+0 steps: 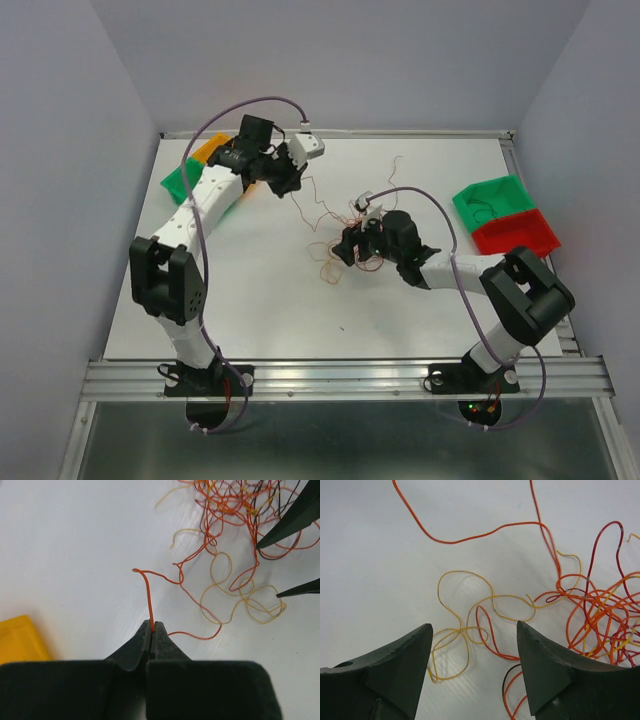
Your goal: Untangle the cables
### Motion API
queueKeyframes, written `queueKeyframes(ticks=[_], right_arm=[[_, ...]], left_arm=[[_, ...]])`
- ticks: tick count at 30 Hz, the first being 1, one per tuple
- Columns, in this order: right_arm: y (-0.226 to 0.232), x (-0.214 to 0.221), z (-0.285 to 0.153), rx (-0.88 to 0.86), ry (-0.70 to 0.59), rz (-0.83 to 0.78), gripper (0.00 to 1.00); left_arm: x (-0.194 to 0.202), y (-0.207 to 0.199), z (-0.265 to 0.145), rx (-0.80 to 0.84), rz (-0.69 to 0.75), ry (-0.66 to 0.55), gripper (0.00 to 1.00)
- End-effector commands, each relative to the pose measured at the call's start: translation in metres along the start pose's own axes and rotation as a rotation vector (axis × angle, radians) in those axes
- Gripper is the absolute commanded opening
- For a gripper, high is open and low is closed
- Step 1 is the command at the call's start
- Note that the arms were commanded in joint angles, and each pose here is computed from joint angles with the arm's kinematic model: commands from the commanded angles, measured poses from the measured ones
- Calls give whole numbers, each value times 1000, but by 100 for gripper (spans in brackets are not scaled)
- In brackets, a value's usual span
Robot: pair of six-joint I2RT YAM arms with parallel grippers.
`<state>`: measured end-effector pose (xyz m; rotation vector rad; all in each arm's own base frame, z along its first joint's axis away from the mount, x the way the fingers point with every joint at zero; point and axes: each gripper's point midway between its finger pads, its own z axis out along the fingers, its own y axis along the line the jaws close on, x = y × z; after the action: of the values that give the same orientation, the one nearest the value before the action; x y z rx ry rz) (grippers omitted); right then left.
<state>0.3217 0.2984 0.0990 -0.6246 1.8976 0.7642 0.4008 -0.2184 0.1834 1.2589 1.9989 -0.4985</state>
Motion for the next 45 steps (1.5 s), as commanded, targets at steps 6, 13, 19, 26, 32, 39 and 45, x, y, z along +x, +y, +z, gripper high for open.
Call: queueKeyframes(ticks=[6,13,19,26,32,39,45], right_arm=[[27,-103,17,-133,-331,-124,82],[25,-129,33,-133,-411,-180,84],[7,-119,65,-86,-383,-174,81],[-3,-114,85,-58,-373,-154,30],[20,-142,55,-150,-426,-129,1],[80,-212,-1,-376,-536,-148,1],[104,-285,-49,-394,-682,-188,0]], left_arm=[[-94,10,-122,-257,118,-156,0],[-148,15,-195,-419,178,-277,0],[-199,8,-251,-525,224,-426,0],[-235,-7,-314,-637,261,-628,0],[-224,31,-370,-1025,159,-714,0],[-190,50,-248,-780,134,-530,0],[-173,22,-177,-492,93,-574,0]])
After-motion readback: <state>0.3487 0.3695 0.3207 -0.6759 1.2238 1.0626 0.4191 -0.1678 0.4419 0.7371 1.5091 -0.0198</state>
